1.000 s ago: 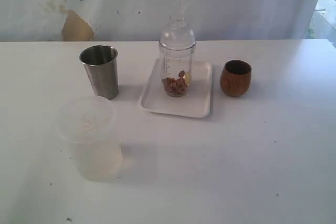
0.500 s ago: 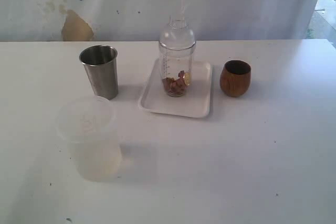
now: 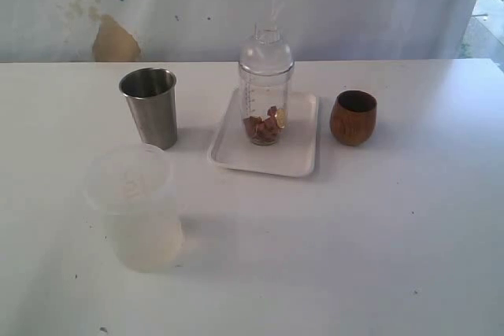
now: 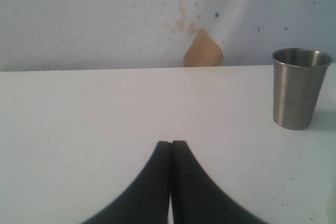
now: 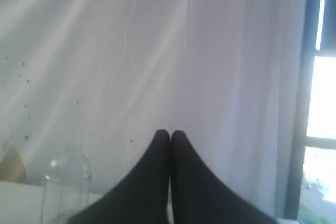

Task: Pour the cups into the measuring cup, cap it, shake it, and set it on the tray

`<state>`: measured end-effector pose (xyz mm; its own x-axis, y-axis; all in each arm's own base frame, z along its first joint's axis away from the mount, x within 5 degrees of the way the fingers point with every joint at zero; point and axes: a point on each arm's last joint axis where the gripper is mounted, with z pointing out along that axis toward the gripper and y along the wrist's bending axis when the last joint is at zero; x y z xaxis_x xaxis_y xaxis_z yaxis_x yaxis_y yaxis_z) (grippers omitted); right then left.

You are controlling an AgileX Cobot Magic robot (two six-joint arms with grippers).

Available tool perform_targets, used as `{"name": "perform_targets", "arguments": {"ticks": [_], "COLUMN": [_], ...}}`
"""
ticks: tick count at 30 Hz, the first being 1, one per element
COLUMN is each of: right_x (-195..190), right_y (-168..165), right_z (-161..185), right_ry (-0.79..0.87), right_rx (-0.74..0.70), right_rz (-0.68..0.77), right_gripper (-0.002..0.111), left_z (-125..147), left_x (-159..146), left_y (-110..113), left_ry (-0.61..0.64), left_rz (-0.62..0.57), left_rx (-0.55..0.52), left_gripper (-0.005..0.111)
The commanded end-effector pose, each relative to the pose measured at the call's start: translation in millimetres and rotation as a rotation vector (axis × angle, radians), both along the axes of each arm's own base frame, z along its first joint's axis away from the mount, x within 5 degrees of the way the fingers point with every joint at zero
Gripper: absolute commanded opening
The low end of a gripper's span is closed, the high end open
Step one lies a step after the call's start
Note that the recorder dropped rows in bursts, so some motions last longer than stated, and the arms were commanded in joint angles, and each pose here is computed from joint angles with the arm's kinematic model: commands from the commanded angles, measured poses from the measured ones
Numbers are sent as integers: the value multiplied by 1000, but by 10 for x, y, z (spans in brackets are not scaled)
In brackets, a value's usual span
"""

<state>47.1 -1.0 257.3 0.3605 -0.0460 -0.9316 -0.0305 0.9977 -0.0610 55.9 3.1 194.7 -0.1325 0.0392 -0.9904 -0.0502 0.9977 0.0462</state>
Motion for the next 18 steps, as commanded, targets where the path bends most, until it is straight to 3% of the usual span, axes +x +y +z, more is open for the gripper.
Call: {"name": "perform_targets", "arguments": {"ticks": [1, 4, 8, 15, 18], "right_x": [57, 80, 88, 67, 61], "right_y": [-3, 50, 73, 64, 63], "right_z": [-257, -368, -451, -727, -751], "right_ry": [72, 191, 283, 592, 619], "right_rx": [-17, -111, -108, -80, -80], "right_rz": [-28, 9, 37, 28, 27], "right_gripper": [0, 0, 0, 0, 0], "left_z": [0, 0, 0, 0, 0], "left_x": [-1, -1, -1, -1, -1], "left_y": [-2, -2, -2, -2, -2], "left_ry": [-15, -15, -15, -15, -15], "left_rz": [0, 0, 0, 0, 0], "left_rx": [-14, -14, -14, -14, -14], "left_gripper": [0, 0, 0, 0, 0]}}
